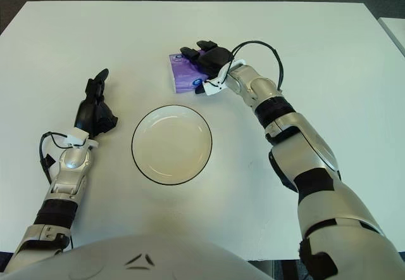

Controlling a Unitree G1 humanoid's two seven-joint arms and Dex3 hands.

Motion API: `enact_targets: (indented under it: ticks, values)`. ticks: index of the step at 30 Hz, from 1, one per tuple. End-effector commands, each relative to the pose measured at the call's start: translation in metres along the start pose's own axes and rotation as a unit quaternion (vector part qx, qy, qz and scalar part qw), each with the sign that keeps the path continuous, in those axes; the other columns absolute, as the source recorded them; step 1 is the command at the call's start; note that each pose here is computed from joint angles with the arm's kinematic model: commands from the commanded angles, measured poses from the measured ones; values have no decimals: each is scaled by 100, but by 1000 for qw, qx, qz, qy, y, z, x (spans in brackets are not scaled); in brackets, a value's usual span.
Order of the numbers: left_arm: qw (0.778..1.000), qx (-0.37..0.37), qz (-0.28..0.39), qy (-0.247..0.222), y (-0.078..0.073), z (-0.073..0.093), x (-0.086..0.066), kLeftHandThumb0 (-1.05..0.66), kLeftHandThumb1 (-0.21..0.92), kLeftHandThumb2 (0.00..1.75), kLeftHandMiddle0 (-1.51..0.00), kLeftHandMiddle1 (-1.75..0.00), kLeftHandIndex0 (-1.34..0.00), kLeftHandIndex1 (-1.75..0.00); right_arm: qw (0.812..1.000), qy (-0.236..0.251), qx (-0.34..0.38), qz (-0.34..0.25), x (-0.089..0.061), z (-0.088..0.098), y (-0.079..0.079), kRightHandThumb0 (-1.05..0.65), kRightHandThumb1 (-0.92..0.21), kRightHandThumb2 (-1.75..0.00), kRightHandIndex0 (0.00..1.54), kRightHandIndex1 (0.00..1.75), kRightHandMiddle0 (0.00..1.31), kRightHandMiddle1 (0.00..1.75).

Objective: Put the tissue paper into the plate.

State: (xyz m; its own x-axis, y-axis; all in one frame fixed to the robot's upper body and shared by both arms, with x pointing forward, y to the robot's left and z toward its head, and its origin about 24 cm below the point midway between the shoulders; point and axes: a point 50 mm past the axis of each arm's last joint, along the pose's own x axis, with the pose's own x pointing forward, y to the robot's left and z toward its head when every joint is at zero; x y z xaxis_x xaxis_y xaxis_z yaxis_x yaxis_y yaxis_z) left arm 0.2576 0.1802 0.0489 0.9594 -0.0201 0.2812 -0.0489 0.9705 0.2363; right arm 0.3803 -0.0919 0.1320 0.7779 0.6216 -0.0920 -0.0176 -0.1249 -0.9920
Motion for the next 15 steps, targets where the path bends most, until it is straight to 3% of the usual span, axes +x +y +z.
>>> enact_targets:
  ticks: [1,3,4,7,8,9,10,11,14,15]
  values:
    - [995,-12,-15,97,-13,-34,-32,-90,92,124,-7,0,0,-42,999,8,29,20,-3,5,23,-105,-92,-34,6,3,1,1]
    - [995,-8,-13,97,-13,-34,-33,-90,92,124,-7,0,0,-42,999,15,49,5,-3,6,24,-105,-92,-31,10,4,1,8]
    - [995,-7,-12,98,-13,-34,-33,-90,92,124,-7,-1,0,-42,998,18,58,-1,-3,7,25,-105,-92,-28,18,7,1,26]
    - [995,-5,-10,98,-13,-34,-34,-91,92,124,-8,-1,0,-43,997,23,76,-13,-3,8,27,-103,-92,-22,31,13,0,57]
    - [995,-4,-9,98,-13,-34,-34,-91,92,124,-8,-1,0,-43,997,24,78,-15,-3,9,28,-100,-91,-19,38,26,0,81]
    - [995,-4,-9,98,-13,-34,-34,-91,92,124,-8,-1,0,-43,996,24,79,-16,-3,10,28,-97,-91,-16,37,45,0,96]
    - [995,-4,-8,98,-13,-33,-34,-91,92,124,-8,-1,0,-43,996,26,81,-19,-3,10,28,-96,-91,-15,36,52,0,101]
    - [995,-5,-7,97,-14,-33,-34,-91,92,124,-8,-1,0,-43,995,29,90,-28,-4,10,29,-94,-91,-13,36,72,0,122]
    - [995,-7,-7,96,-14,-33,-34,-90,92,124,-8,-1,0,-43,990,40,119,-57,-5,9,31,-82,-85,-10,53,136,21,158]
    - [995,-8,-7,96,-14,-33,-34,-90,92,124,-8,-1,0,-43,988,42,132,-68,-6,9,31,-77,-83,-9,59,150,27,164]
